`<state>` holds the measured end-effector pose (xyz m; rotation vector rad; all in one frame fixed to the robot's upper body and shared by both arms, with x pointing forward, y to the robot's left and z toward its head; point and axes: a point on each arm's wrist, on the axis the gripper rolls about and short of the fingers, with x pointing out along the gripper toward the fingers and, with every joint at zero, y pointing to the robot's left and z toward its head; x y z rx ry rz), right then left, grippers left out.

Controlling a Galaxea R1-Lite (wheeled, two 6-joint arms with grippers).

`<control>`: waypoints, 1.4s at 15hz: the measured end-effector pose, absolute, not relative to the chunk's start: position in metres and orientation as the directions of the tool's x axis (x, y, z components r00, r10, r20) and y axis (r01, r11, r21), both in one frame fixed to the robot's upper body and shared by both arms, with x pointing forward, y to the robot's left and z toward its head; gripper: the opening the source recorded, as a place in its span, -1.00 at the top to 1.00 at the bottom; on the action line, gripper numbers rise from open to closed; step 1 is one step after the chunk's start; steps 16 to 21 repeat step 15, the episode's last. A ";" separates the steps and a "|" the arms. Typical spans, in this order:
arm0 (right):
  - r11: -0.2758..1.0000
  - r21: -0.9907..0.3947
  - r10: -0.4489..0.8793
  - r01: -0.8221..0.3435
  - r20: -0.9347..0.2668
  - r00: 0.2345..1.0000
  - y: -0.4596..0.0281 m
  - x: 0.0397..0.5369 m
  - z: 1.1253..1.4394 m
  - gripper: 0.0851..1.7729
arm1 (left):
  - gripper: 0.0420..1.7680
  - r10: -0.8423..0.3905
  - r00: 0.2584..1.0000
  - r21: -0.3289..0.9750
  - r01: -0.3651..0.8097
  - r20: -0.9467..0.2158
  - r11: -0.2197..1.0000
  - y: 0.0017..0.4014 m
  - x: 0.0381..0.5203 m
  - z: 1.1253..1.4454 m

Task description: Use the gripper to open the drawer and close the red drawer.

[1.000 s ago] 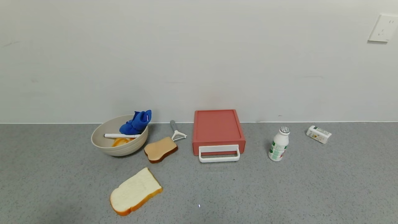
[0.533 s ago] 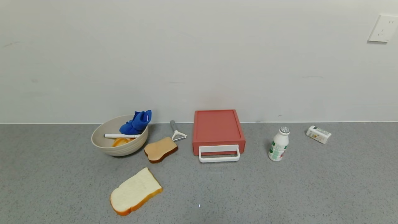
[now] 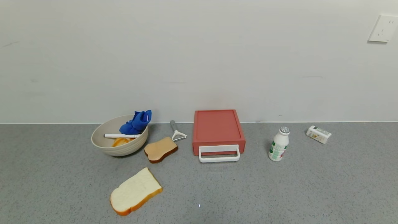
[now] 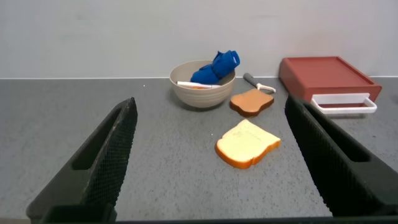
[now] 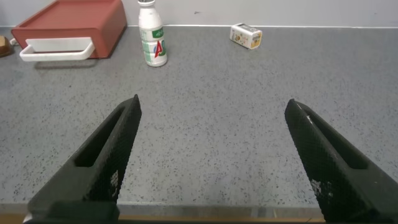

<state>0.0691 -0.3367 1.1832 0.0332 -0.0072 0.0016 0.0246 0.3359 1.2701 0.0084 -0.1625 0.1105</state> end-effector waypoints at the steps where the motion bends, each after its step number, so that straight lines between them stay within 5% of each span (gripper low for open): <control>1: 0.999 0.033 0.001 -0.001 0.007 1.000 -0.337 0.069 1.183 -0.91 | -0.94 0.107 0.978 -0.002 -0.109 0.179 0.994 0.336 0.033 1.260; 9: 0.999 0.033 0.001 -0.001 0.007 1.000 -0.337 0.069 1.183 -0.91 | -0.94 0.004 0.998 0.043 -0.006 0.063 0.999 0.334 0.068 1.190; 21: 0.999 0.033 0.002 -0.002 0.007 1.000 -0.337 0.069 1.183 -0.91 | -0.94 -0.007 1.000 0.046 0.007 0.000 0.999 0.333 0.069 1.183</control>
